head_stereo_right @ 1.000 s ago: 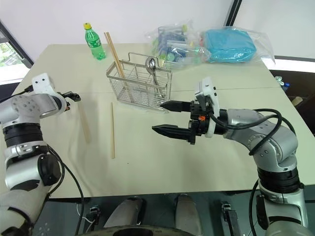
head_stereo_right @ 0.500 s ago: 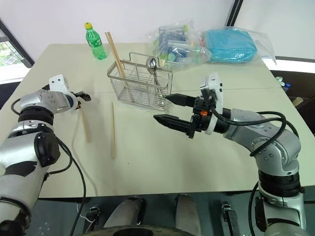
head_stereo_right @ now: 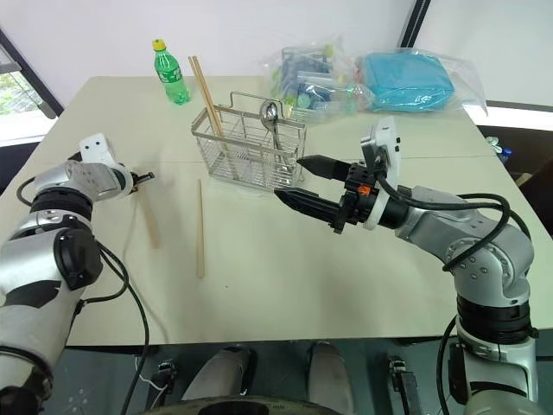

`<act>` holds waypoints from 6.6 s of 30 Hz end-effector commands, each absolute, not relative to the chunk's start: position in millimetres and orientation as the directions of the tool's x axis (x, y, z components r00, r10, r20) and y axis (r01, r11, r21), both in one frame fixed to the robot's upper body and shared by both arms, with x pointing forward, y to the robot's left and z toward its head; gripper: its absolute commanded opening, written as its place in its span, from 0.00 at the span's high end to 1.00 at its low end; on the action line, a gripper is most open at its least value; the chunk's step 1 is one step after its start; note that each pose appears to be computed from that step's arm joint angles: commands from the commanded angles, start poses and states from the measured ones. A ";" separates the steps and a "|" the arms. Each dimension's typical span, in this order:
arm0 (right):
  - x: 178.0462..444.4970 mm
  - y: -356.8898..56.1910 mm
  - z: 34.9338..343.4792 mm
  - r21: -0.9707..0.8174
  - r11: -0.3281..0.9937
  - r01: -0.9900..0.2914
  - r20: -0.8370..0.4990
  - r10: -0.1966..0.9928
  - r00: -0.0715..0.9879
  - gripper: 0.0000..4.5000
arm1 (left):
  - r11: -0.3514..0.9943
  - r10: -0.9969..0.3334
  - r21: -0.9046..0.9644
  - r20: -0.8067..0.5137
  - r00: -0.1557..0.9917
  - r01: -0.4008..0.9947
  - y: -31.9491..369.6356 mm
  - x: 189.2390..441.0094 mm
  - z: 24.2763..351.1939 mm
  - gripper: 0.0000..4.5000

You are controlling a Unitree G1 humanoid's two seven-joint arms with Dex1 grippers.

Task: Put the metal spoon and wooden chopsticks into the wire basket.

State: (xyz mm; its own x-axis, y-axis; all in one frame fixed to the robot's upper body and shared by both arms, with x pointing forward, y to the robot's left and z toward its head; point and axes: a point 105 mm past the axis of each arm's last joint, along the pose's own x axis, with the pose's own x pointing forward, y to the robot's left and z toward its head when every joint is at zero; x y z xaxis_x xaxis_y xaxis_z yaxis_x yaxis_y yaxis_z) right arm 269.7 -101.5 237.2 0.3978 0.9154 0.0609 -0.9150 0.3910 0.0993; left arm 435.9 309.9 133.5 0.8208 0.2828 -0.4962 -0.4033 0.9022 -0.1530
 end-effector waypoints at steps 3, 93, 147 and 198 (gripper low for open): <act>268.5 -102.4 247.3 0.069 0.384 -0.921 0.086 0.917 0.389 0.00 | 0.886 0.360 -0.290 -0.061 0.931 -0.361 326.3 449.2 239.8 0.99; 283.0 -116.7 248.5 0.093 0.504 -0.859 0.100 0.853 0.512 0.00 | 0.962 -0.252 -0.081 0.114 0.961 0.261 195.1 404.4 310.9 0.01; 263.7 -110.4 221.0 0.066 0.418 -0.906 -0.002 0.908 0.418 0.00 | 0.961 -0.081 -0.219 -0.806 0.587 -0.167 182.0 397.0 125.3 0.98; 300.2 -123.9 267.6 -0.073 0.565 -0.822 0.122 0.823 0.555 0.00 | 0.852 -0.433 -0.056 0.481 0.762 0.520 145.6 427.8 374.3 0.98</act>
